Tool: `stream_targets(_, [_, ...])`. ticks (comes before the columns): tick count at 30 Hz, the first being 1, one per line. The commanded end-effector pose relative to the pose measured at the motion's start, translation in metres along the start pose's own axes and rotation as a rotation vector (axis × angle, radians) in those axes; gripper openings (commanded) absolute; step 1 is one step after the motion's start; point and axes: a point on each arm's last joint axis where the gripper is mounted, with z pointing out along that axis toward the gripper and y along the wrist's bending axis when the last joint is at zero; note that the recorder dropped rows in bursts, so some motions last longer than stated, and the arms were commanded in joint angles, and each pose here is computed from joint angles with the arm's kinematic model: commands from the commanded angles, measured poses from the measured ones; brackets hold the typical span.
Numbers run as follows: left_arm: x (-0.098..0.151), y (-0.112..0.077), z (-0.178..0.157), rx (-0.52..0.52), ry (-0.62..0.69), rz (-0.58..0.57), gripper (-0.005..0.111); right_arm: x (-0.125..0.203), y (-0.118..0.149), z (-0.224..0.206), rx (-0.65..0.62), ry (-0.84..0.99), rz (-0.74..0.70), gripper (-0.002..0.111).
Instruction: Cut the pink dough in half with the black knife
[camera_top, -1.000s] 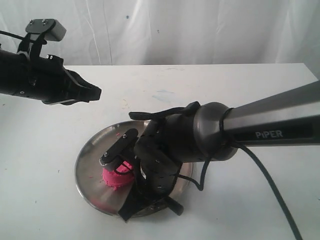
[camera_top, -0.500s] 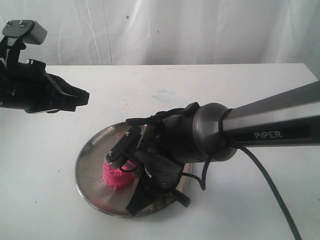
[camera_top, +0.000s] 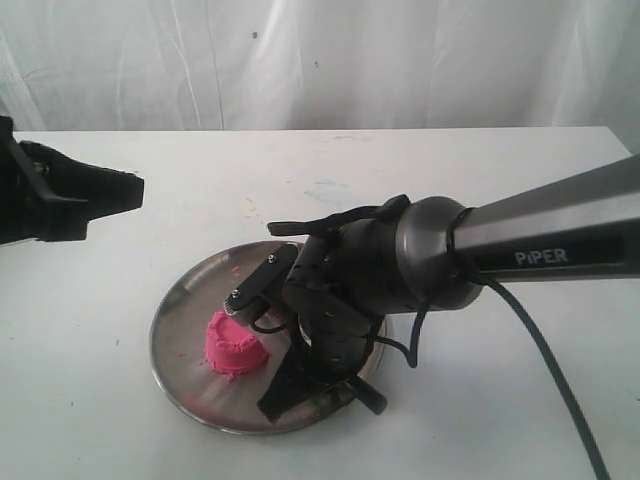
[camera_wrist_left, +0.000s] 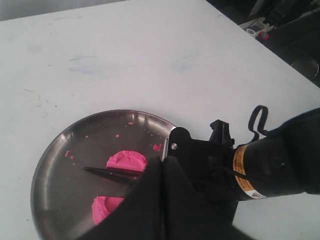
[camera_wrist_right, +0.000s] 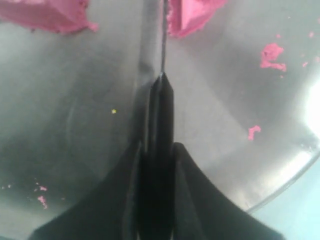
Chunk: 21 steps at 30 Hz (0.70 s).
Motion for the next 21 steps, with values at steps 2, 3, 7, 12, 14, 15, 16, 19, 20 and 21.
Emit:
stream_targets(2, [0.007,-0.014,-0.016,0.047,-0.019,-0.014,0.0,0.001,0.001,0.001,-0.034,0.019,0.006,0.0])
stream_targets(3, [0.008,-0.015,-0.017,0.053,-0.021,-0.013,0.0,0.002,0.001,0.001,-0.036,0.022,0.007,0.0])
stream_targets(7, [0.008,-0.021,-0.025,0.074,-0.032,0.007,0.0,0.0,0.001,-0.007,-0.049,0.004,0.002,0.0])
stream_targets(12, [0.008,-0.029,-0.034,0.105,-0.045,0.027,0.0,-0.001,-0.002,-0.021,-0.057,-0.02,0.0,0.0])
stream_targets(14, [0.009,-0.033,-0.038,0.12,-0.05,0.038,0.0,0.001,-0.002,-0.024,-0.056,-0.006,-0.013,0.0])
stream_targets(15, [0.009,-0.034,-0.04,0.123,-0.054,0.046,0.0,0.002,-0.002,-0.024,-0.057,0.004,-0.026,0.0])
stream_targets(16, [0.009,-0.035,-0.042,0.125,-0.061,0.051,0.0,0.002,-0.002,-0.024,-0.061,0.01,-0.032,0.0])
stream_targets(19, [0.008,-0.04,-0.051,0.125,-0.093,0.065,0.0,0.002,0.0,-0.024,-0.08,0.011,-0.037,0.0])
stream_targets(20, [0.008,-0.043,-0.054,0.127,-0.104,0.072,0.0,0.002,0.001,-0.024,-0.088,0.004,-0.03,0.0])
stream_targets(21, [0.008,-0.045,-0.058,0.132,-0.113,0.078,0.0,0.001,0.001,-0.024,-0.091,-0.001,-0.026,0.0])
